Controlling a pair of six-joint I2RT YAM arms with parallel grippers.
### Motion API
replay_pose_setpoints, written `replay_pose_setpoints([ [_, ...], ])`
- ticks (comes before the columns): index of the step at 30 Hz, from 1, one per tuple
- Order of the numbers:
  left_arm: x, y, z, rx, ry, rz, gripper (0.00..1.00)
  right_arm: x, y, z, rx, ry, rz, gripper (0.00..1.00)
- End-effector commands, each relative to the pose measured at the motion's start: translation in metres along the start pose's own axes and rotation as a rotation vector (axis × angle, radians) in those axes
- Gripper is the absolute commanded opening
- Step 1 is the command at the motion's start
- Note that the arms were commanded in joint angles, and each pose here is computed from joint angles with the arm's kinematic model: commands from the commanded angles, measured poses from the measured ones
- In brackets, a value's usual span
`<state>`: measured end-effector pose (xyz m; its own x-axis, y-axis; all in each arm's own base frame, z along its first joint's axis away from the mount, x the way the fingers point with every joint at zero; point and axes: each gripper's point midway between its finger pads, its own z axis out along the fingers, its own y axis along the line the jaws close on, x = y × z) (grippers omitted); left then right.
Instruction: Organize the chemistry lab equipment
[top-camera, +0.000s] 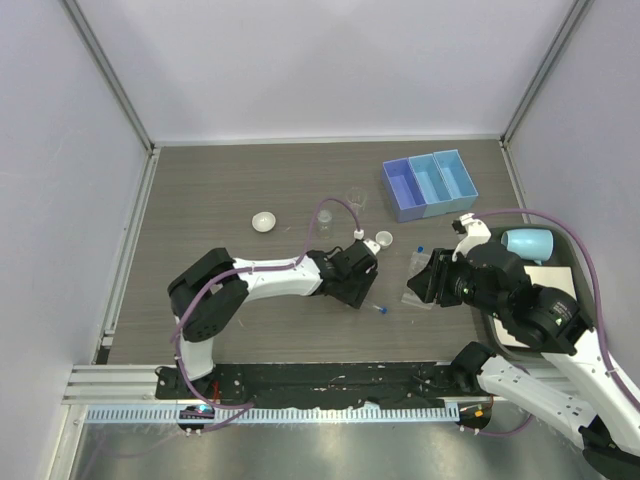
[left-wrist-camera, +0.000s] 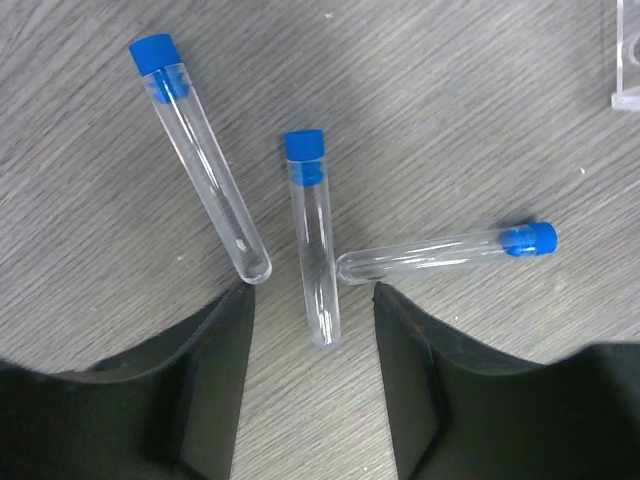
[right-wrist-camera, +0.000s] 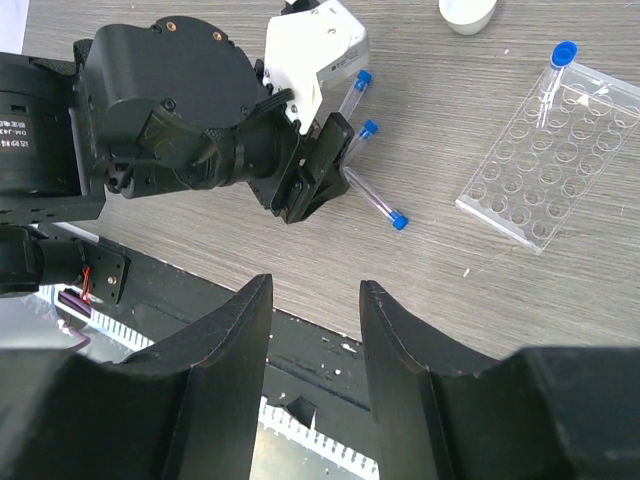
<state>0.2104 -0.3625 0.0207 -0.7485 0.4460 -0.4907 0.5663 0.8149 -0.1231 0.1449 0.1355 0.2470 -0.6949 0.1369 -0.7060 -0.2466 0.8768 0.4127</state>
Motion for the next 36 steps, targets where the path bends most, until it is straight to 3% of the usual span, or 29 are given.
replay_pose_setpoints([
  [1, 0.058, 0.018, 0.025, -0.027, 0.197, -0.003, 0.47, -0.003, 0.002, 0.003, -0.006, -0.017, -0.001, 0.46],
  [4, 0.064, 0.019, 0.026, -0.023, 0.213, -0.004, 0.37, -0.002, 0.002, 0.005, -0.007, -0.01, 0.0, 0.45],
  [7, 0.072, 0.02, 0.027, -0.024, 0.226, -0.009, 0.33, -0.002, 0.003, 0.006, -0.012, -0.009, 0.001, 0.46],
  [19, 0.093, 0.026, 0.015, -0.033, 0.251, 0.004, 0.27, 0.0, 0.006, 0.011, -0.023, -0.001, 0.014, 0.45],
  [23, 0.103, 0.033, 0.017, -0.075, 0.284, 0.017, 0.21, 0.001, 0.006, 0.013, -0.022, 0.0, 0.022, 0.45],
  [30, 0.11, 0.041, 0.017, -0.138, 0.302, 0.026, 0.03, 0.004, 0.005, 0.015, -0.018, 0.007, 0.024, 0.45],
  [36, 0.108, 0.054, 0.006, -0.25, 0.311, 0.064, 0.0, 0.006, 0.005, 0.019, -0.021, 0.01, 0.028, 0.45],
])
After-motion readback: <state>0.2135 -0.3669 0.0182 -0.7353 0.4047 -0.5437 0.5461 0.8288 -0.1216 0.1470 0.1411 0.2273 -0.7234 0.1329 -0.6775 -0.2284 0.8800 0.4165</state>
